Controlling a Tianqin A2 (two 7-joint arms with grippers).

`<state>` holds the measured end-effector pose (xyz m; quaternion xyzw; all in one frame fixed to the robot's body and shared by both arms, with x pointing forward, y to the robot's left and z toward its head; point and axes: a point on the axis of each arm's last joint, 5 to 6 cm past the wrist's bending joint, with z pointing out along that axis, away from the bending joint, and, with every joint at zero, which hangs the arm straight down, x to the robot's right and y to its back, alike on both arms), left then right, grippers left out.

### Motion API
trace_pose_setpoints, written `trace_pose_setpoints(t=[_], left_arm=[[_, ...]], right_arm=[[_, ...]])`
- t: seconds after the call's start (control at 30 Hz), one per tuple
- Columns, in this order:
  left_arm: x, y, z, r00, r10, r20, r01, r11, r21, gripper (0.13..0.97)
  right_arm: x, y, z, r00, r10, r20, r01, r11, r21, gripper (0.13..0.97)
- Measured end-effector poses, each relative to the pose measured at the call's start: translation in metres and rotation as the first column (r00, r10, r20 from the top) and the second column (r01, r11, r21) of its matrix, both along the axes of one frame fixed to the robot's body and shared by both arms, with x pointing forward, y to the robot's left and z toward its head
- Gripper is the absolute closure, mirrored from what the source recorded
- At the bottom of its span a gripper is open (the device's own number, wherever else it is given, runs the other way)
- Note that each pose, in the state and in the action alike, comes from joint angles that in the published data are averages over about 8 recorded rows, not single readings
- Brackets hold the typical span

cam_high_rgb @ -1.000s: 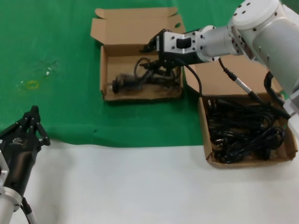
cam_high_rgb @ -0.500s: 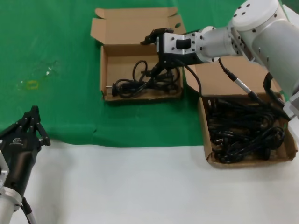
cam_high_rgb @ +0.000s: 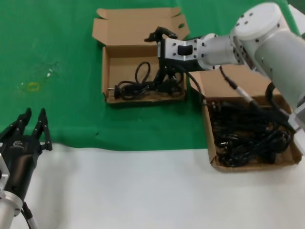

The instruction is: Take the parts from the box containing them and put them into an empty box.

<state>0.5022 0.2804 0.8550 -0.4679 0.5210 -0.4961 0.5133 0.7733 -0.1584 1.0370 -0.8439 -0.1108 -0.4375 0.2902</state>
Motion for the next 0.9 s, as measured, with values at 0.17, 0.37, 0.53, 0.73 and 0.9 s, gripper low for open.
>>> trace_pose_setpoints(t=[0.17, 0.37, 0.53, 0.73, 0.9], left_arm=[[0.0000, 0.0000, 0.0000, 1.0000, 0.000, 0.000, 0.000, 1.000, 0.000, 0.848], [0.0000, 0.0000, 0.0000, 1.0000, 0.000, 0.000, 0.000, 1.000, 0.000, 0.769], [0.0000, 0.0000, 0.0000, 1.0000, 0.000, 0.000, 0.000, 1.000, 0.000, 0.689], [0.0000, 0.0000, 0.0000, 1.0000, 0.000, 0.000, 0.000, 1.000, 0.000, 0.522], [0.0000, 0.0000, 0.0000, 1.0000, 0.000, 0.000, 0.000, 1.000, 0.000, 0.420]], right_arm=[[-0.005, 0.006, -0.023, 1.000, -0.014, -0.019, 0.016, 0.997, 0.073, 0.267], [-0.016, 0.012, -0.055, 0.998, -0.043, -0.049, 0.051, 0.982, 0.182, 0.199], [-0.027, 0.014, -0.080, 0.994, -0.075, -0.076, 0.093, 0.957, 0.275, 0.175], [-0.043, 0.012, -0.105, 0.987, -0.119, -0.112, 0.153, 0.913, 0.377, 0.135], [-0.057, 0.008, -0.124, 0.976, -0.162, -0.142, 0.210, 0.864, 0.457, 0.131]])
